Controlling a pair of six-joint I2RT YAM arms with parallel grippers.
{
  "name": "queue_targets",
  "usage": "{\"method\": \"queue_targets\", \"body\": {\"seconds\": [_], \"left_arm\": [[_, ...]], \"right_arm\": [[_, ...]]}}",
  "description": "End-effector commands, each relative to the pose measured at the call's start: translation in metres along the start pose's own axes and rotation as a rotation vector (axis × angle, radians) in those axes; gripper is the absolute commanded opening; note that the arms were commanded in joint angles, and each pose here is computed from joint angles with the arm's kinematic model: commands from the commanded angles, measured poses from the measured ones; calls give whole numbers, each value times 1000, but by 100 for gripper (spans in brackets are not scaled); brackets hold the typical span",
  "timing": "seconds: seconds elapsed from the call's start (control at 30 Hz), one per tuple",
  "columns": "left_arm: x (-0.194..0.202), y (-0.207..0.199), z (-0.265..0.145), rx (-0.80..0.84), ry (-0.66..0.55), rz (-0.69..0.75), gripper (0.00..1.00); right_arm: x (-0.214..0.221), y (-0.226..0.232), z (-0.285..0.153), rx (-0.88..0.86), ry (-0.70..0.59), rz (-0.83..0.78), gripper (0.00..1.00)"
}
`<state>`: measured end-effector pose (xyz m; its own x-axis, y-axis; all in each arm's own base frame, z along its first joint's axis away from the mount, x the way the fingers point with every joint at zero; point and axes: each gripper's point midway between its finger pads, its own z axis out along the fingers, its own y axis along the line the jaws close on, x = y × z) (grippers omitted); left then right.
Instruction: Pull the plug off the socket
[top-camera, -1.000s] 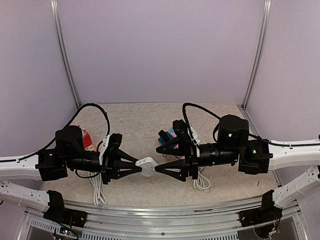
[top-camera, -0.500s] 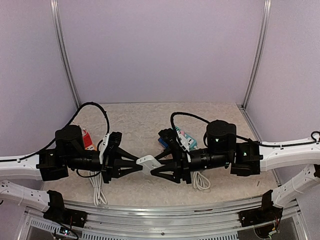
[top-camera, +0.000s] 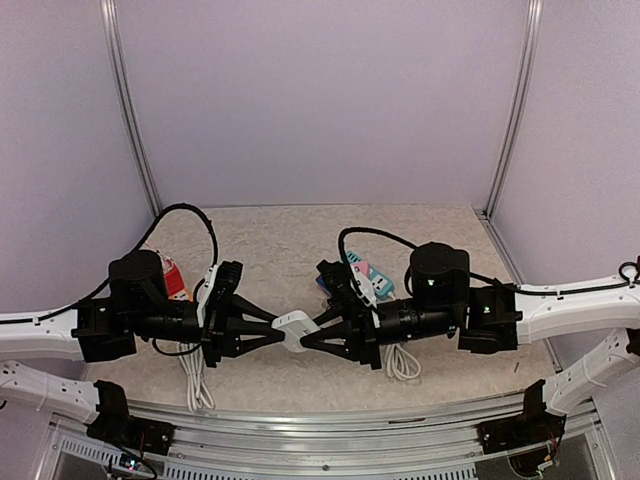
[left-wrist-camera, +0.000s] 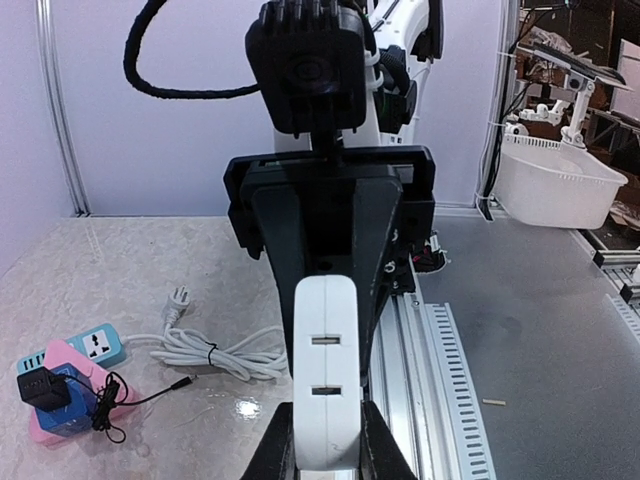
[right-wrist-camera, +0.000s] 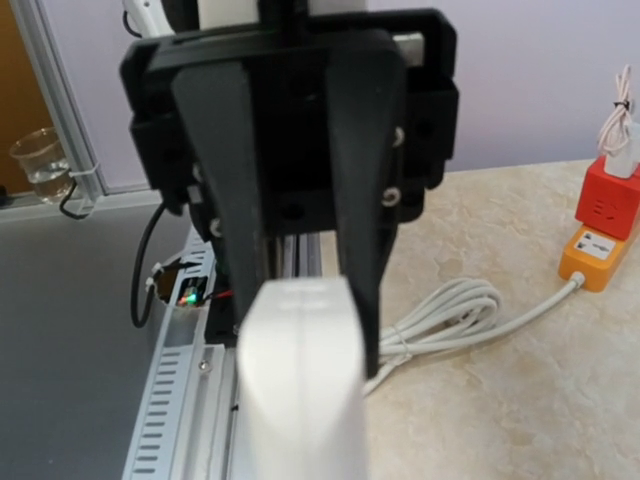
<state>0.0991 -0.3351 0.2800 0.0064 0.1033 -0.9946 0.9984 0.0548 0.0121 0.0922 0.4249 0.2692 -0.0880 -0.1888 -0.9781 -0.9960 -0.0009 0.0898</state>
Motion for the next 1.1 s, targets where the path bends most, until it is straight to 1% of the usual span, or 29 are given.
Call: {"method": "queue_targets", "body": {"seconds": [0.0, 0.03, 0.07, 0.13, 0.17, 0.2, 0.23, 0.3, 0.33, 0.43, 0.57, 0.63, 0.8, 0.9, 1.07], "left_arm": [[-9, 8, -3, -51, -39, 55, 3], [-9, 9, -3, -56, -40, 53, 7], [-8, 11, -3, -66, -37, 49, 16], [-8, 15, -3, -91, -32, 41, 39], [-8, 17, -4, -105, -33, 36, 49], [-8, 20, -5, -121, -37, 32, 65], [-9, 22, -6, -135, -42, 28, 79], [-11, 25, -9, -160, -54, 29, 97], [-12, 27, -11, -171, -57, 29, 98], [-14, 31, -13, -202, -66, 21, 99], [-14, 35, -14, -222, -64, 10, 99], [-13, 37, -14, -235, -59, 7, 99], [-7, 43, -15, -268, -49, -9, 99], [-6, 43, -15, -272, -52, -13, 99], [-3, 42, -15, -268, -53, -13, 99]], "right_arm": [[-7, -8, -8, 23, -43, 61, 0], [-8, -10, -9, 27, -48, 69, 0], [-9, -11, -11, 27, -56, 74, 0], [-12, -17, -16, 40, -72, 92, 0], [-14, -22, -19, 55, -80, 104, 0], [-15, -29, -22, 72, -88, 116, 0], [-14, -37, -26, 95, -91, 131, 0], [-12, -60, -35, 156, -93, 171, 0], [-11, -76, -42, 201, -95, 197, 0], [-6, -127, -73, 341, -129, 285, 0], [7, -199, -124, 538, -166, 383, 0], [15, -229, -147, 608, -182, 433, 0], [61, -306, -196, 774, -148, 578, 0], [95, -351, -225, 846, -144, 689, 0], [138, -407, -245, 857, -169, 842, 0]]}}
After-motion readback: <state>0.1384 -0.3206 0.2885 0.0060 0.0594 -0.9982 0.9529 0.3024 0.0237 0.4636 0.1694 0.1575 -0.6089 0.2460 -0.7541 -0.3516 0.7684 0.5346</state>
